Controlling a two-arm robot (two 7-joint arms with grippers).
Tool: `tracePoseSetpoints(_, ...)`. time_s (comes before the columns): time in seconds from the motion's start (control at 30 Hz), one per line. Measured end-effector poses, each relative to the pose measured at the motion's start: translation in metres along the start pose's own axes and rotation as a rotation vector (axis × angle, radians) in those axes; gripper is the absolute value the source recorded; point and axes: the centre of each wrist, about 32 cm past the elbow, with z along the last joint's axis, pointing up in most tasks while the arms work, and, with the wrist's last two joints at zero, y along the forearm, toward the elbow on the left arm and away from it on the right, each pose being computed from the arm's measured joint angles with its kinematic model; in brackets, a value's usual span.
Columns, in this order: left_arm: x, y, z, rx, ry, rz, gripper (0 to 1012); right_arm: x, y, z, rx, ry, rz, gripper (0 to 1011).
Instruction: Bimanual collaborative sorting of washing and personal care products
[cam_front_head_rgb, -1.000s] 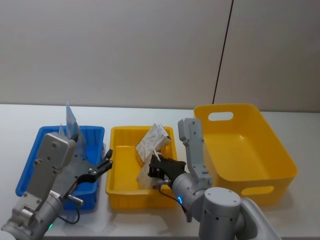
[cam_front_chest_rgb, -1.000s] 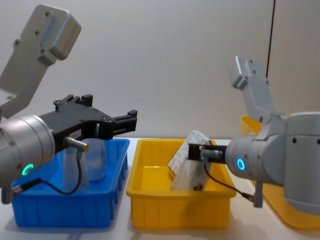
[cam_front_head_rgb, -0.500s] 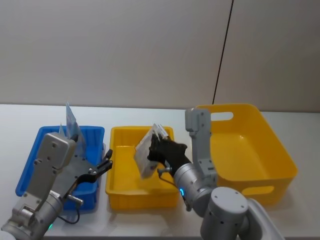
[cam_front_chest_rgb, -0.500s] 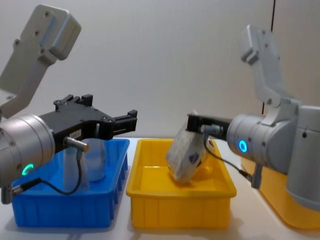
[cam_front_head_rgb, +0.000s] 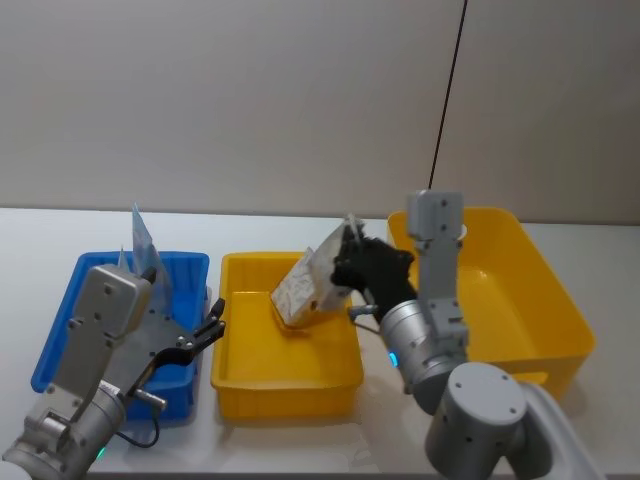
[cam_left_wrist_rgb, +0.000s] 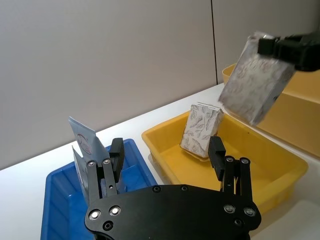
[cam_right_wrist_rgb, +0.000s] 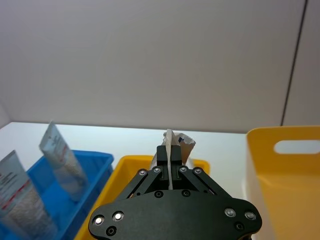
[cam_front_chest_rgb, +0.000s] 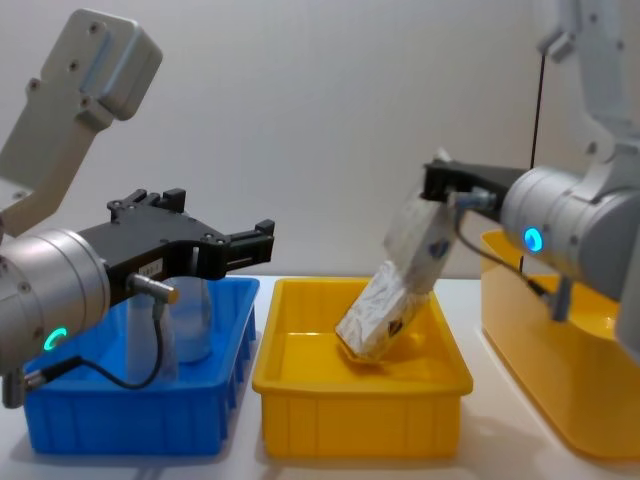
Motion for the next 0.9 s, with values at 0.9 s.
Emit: tracePoseSetpoints(0.9, 0.0, 0.0, 0.0, 0.0, 0.0, 0.0, 1001, 0.063, -0.024, 0.03, -0.022, -0.264, -0.306, 19)
